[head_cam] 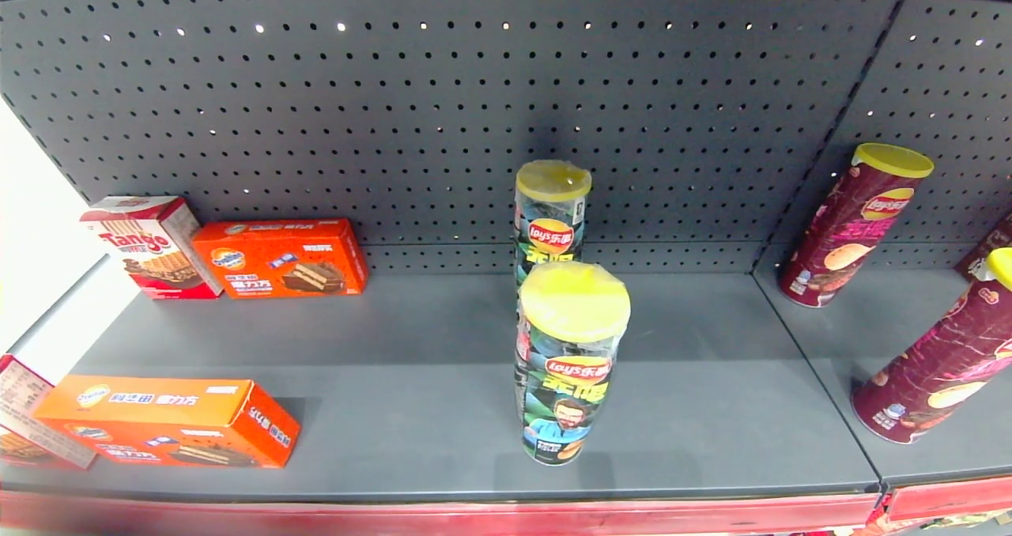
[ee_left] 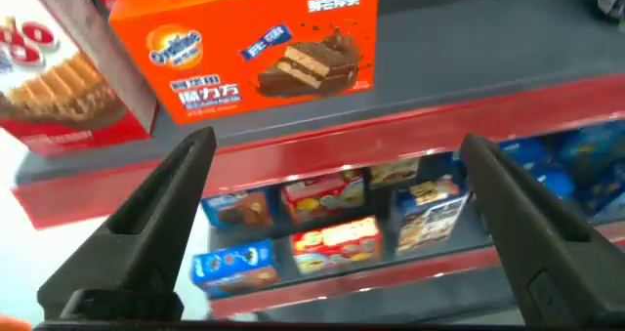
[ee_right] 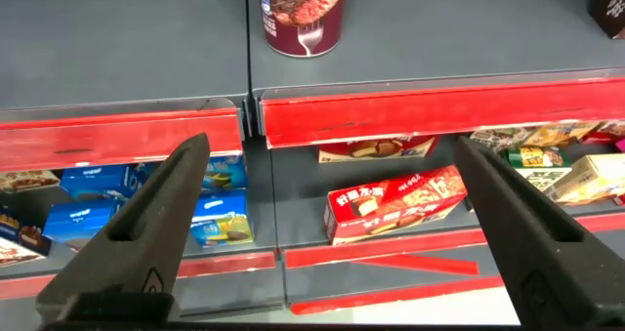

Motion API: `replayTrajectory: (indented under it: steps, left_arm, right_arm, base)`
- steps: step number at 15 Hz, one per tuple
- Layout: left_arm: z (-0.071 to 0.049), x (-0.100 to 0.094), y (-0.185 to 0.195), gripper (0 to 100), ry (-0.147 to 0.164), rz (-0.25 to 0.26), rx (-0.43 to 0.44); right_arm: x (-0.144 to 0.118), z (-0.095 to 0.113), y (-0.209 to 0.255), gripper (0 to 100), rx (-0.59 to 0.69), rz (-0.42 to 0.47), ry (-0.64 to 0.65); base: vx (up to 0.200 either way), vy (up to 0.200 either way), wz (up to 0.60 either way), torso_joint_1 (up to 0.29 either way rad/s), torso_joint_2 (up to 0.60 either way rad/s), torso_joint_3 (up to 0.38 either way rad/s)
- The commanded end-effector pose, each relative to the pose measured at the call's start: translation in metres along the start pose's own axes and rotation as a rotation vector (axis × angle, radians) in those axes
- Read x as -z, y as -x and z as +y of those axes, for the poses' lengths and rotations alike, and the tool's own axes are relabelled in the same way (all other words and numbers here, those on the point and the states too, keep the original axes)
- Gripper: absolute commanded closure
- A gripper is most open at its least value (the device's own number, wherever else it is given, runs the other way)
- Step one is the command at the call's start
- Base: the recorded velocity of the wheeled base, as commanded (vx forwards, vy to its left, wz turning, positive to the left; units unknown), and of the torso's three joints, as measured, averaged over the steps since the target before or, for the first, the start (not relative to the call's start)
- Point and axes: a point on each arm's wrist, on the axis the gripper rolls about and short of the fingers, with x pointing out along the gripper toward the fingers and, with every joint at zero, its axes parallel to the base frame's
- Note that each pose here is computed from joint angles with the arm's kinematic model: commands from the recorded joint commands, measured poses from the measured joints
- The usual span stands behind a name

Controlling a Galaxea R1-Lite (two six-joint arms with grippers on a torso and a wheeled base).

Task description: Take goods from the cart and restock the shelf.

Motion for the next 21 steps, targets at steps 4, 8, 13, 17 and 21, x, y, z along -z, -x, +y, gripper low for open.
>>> replayTrajectory:
  steps: [4,8,13,17,21]
  left_arm:
    - [0.0024,0.0003,-0.0007,0,-0.153,0.007,-0.102]
    - [-0.0011,0.0066,-0.0026,0,-0.048,0.009,0.035]
    - [0.0025,0.0070,-0.0027,0,0.089,0.014,-0.125]
    - [0.0025,0.0070,-0.0027,0,0.080,0.015,-0.121]
    - [0.0030,0.0068,-0.0026,0,-0.001,0.019,-0.149]
  right_arm:
    - [-0.0001,0.0000,-0.0003,0,0.000,0.004,0.000]
    - [-0.0001,0.0000,-0.0003,0,0.000,0.004,0.000]
    - [-0.0001,0.0000,-0.0003,0,0.000,0.004,0.000]
    - [-0.0001,0.0000,-0.0003,0,0.000,0.004,0.000]
    - [-0.0001,0.0000,-0.0003,0,0.000,0.004,0.000]
  base:
    - [0.000,0.000,0.00,0.000,0.00,0.000]
    - [0.000,0.000,0.00,0.000,0.00,0.000]
    - [0.000,0.000,0.00,0.000,0.00,0.000]
    - [0.000,0.000,0.00,0.000,0.00,0.000]
    - [0.000,0.000,0.00,0.000,0.00,0.000]
